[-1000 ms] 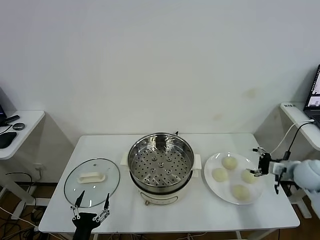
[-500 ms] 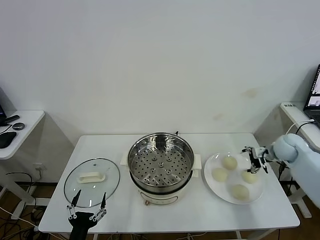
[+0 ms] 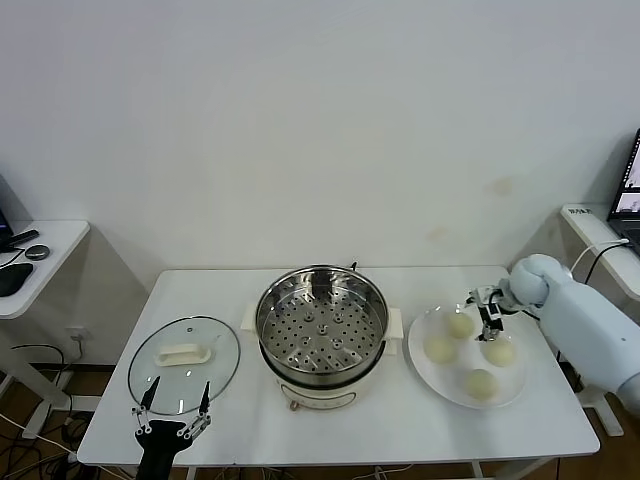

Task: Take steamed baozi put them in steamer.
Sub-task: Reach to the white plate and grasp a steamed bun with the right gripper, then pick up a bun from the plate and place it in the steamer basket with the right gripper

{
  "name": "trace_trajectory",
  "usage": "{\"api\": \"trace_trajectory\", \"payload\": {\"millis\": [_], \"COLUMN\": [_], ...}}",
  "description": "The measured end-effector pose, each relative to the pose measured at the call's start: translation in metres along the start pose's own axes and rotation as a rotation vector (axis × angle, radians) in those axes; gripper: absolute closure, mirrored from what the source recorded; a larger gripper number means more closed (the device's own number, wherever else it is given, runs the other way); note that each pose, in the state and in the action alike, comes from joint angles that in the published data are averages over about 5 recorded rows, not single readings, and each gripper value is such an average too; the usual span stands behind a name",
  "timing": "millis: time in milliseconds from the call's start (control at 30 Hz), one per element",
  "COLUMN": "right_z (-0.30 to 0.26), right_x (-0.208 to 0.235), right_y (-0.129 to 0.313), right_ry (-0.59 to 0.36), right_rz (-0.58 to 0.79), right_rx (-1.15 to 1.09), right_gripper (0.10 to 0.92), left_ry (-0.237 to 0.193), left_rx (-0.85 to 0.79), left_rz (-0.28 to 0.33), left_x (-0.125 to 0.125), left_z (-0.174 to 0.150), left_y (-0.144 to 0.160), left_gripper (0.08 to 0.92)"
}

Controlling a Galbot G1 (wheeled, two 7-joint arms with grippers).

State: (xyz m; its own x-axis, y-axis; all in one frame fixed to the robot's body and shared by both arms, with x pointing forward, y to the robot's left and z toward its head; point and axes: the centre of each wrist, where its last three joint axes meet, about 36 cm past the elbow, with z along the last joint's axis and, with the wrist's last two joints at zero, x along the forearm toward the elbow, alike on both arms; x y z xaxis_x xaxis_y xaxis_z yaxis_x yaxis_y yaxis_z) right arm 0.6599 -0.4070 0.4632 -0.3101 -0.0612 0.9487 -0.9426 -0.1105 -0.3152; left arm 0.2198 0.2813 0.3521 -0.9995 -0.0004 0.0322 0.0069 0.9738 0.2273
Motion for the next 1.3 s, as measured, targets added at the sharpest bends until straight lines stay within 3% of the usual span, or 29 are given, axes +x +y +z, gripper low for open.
{"api": "trace_trajectory", "payload": {"millis": [267,767,1067,1300], "right_z": [-0.014,-0.022,-0.020,-0.022], "right_x": [-0.016,-0.025,-0.008,0.030], "right_y": [-0.010,-0.014,-0.018,-0.026], "right_ry": [0.016,0.040,0.036,-0.002], "right_rz": [-0.012,-0.032,-0.026,0.013], "right_rx": [0.000,-0.013,-0.021,-0.013], "right_gripper": [0.205,0.414,0.479,0.511], "left_ry": [-0.002,-0.005,-0.009,-0.017], "left_rx": [-0.006,-0.008,-0.008,-0.007], "left_rz": [-0.006,-0.012,-0.009,-0.006], "left_x": [-0.001,-0.001,0.000,0.000], "left_z": [0.001,0.001,-0.001,-0.004], "left_y": [0.003,0.004,0.003,0.003], "left_gripper": [0.177,0.177,0.177,0.177]}}
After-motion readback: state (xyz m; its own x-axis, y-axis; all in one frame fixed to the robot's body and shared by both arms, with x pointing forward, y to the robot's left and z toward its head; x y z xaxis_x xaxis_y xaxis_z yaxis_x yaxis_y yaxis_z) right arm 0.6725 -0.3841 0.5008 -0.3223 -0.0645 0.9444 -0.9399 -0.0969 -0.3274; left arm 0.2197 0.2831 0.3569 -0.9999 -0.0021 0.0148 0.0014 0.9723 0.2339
